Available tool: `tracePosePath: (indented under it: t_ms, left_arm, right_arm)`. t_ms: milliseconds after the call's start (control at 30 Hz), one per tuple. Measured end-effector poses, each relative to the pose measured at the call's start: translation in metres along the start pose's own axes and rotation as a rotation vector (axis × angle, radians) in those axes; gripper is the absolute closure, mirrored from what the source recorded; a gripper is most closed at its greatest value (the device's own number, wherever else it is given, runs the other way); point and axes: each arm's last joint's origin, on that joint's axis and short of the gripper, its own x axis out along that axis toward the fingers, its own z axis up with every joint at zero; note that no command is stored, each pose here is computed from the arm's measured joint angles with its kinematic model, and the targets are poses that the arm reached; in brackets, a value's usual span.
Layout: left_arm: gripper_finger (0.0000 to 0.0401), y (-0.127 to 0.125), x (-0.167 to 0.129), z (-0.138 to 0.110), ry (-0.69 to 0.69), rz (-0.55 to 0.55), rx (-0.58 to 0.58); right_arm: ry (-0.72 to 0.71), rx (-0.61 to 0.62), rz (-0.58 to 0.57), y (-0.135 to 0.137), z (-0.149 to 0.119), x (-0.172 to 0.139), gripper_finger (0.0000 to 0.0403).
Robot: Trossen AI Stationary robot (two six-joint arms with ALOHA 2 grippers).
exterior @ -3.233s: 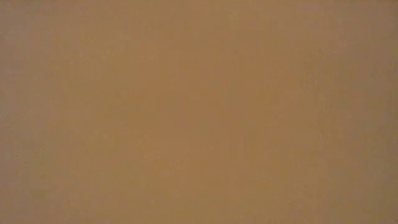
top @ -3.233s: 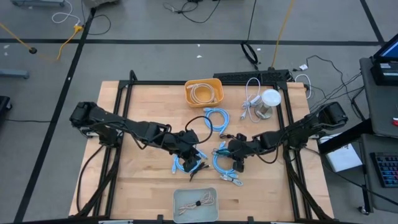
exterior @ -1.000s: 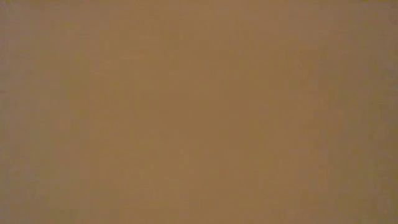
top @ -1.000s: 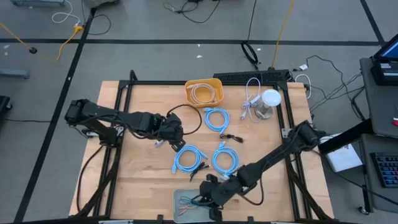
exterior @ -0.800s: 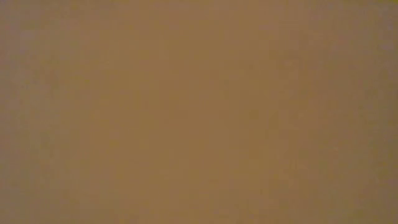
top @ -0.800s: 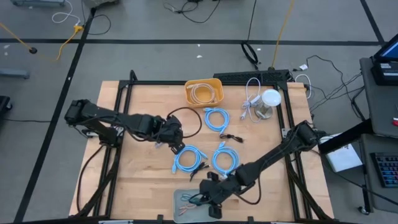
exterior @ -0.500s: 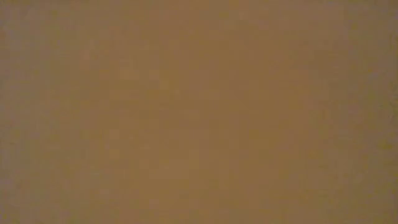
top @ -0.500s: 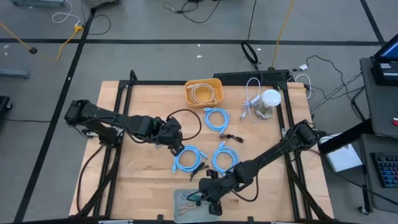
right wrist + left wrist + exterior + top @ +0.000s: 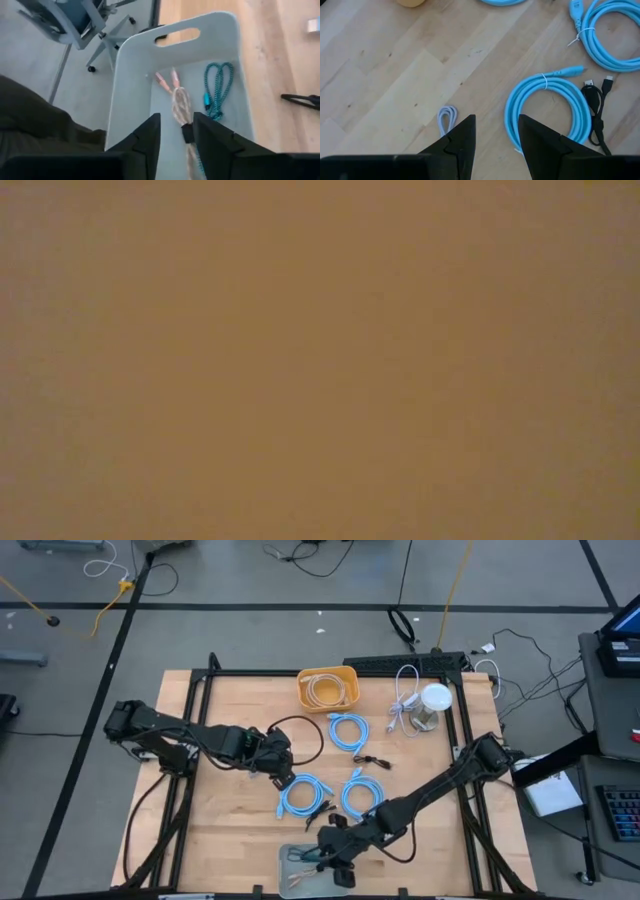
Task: Pick & Place USB Port
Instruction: Put the bottom left HDMI cable into the yellow bin
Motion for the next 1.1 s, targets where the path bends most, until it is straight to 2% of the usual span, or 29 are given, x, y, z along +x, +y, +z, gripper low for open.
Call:
tracePosePath:
  t_ms: [133, 367, 600, 800, 933, 1100]
  left_arm:
    - [0.0249, 0.0, 0.0, 0.0, 0.001, 0.0, 0.009]
    - [0.0249, 0.0, 0.0, -0.001, 0.002, -0.001, 0.02]
    - [0.0249, -0.005, -0.003, -0.006, 0.01, -0.019, 0.042]
    - [0.0249, -0.015, -0.005, -0.019, 0.046, -0.069, 0.126]
    - [0.0249, -0.017, 0.017, -0.042, 0.123, -0.099, 0.126]
    - [0.0249, -0.015, 0.068, -0.08, 0.16, -0.227, -0.021]
  right_arm:
    - [0.05, 0.022, -0.064, -0.01, 0.001, -0.006, 0.0285]
    - [0.142, -0.001, -0.275, -0.035, 0.008, -0.039, 0.0292]
    - [0.007, -0.022, -0.443, -0.053, 0.036, -0.089, 0.0293]
    - [-0.022, 0.012, -0.559, -0.063, 0.044, -0.132, 0.0293]
    - [-0.04, 0.043, -0.576, -0.062, 0.044, -0.153, 0.0293]
    - [-0.093, 0.057, -0.567, -0.054, 0.044, -0.166, 0.0293]
